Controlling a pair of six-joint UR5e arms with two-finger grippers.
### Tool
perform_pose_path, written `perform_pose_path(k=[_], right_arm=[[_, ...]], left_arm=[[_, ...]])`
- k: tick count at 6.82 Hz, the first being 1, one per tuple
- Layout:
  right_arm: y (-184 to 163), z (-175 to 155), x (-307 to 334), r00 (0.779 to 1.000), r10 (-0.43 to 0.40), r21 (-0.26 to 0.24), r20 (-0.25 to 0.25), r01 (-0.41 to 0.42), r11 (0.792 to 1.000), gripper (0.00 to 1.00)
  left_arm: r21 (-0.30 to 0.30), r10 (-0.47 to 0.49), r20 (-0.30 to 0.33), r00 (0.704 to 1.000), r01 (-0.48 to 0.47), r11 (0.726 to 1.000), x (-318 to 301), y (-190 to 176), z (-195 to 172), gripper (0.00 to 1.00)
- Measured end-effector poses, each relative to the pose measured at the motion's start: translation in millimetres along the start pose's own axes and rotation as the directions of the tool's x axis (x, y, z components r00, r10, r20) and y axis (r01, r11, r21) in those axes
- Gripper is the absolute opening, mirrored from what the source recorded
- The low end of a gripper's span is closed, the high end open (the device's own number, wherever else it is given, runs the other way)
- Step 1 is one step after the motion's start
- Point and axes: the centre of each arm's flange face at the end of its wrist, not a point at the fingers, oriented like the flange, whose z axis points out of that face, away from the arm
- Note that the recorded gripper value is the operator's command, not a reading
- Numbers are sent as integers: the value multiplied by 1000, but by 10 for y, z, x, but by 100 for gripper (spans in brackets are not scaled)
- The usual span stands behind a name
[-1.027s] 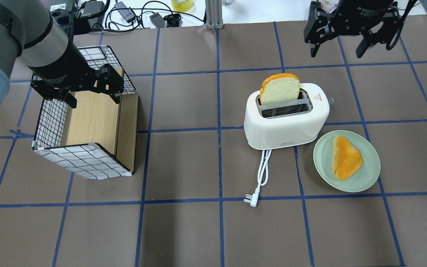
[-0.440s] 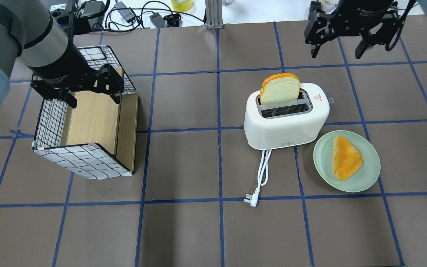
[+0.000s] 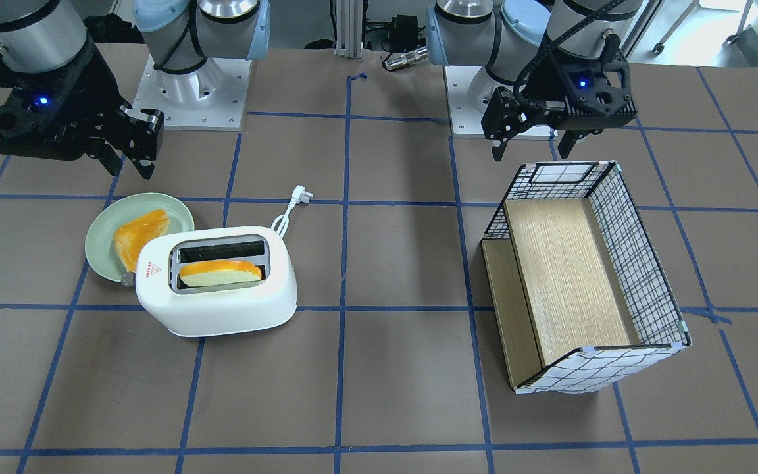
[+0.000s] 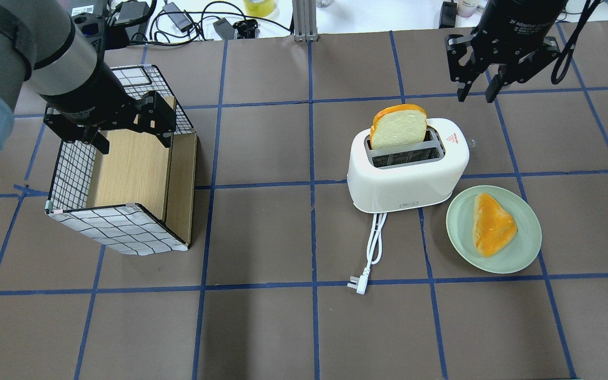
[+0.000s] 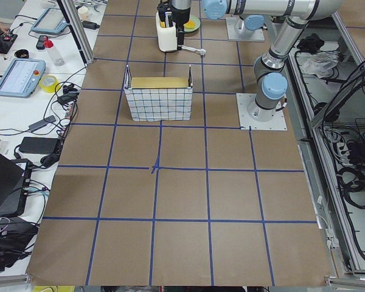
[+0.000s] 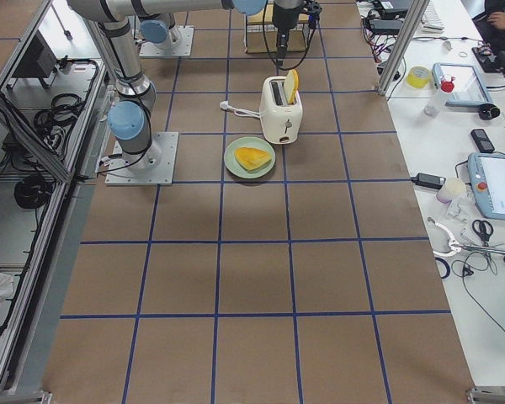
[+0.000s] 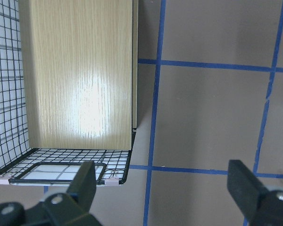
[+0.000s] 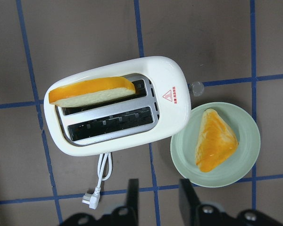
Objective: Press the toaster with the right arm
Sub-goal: 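Swing the right gripper outward and down beside the toaster's lever side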
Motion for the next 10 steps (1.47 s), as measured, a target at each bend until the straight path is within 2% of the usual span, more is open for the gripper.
perform_pose_path(k=[1, 2, 4, 5, 6, 7, 8, 9, 10], right_arm=[[-26, 15, 40, 1000, 11, -8, 20, -11, 1000, 0], [-87, 21, 172, 998, 25, -13, 61, -25, 1000, 0], [-274, 85, 735, 982, 31, -15, 187, -29, 999, 0], [-378, 230, 1068, 967, 18, -19, 255, -13, 1000, 0], [-458, 457, 1432, 941, 22, -26, 337, -14, 1000, 0], [-508, 718, 1758, 900, 43, -24, 434, -36, 999, 0], [-554, 991, 1983, 848, 67, -20, 526, -66, 998, 0], [-594, 1262, 2111, 786, 89, -24, 612, -94, 995, 0], [-606, 1527, 2169, 709, 103, -24, 697, -121, 992, 0]], left_arm=[[0, 0, 0, 1000, 0, 1000, 0, 0, 0, 100], [0, 0, 0, 1000, 0, 1000, 0, 0, 0, 100], [0, 0, 0, 1000, 0, 1000, 0, 0, 0, 100], [0, 0, 0, 1000, 0, 1000, 0, 0, 0, 100], [0, 0, 0, 1000, 0, 1000, 0, 0, 0, 100], [0, 0, 0, 1000, 0, 1000, 0, 0, 0, 100], [0, 0, 0, 1000, 0, 1000, 0, 0, 0, 100], [0, 0, 0, 1000, 0, 1000, 0, 0, 0, 100], [0, 0, 0, 1000, 0, 1000, 0, 0, 0, 100]])
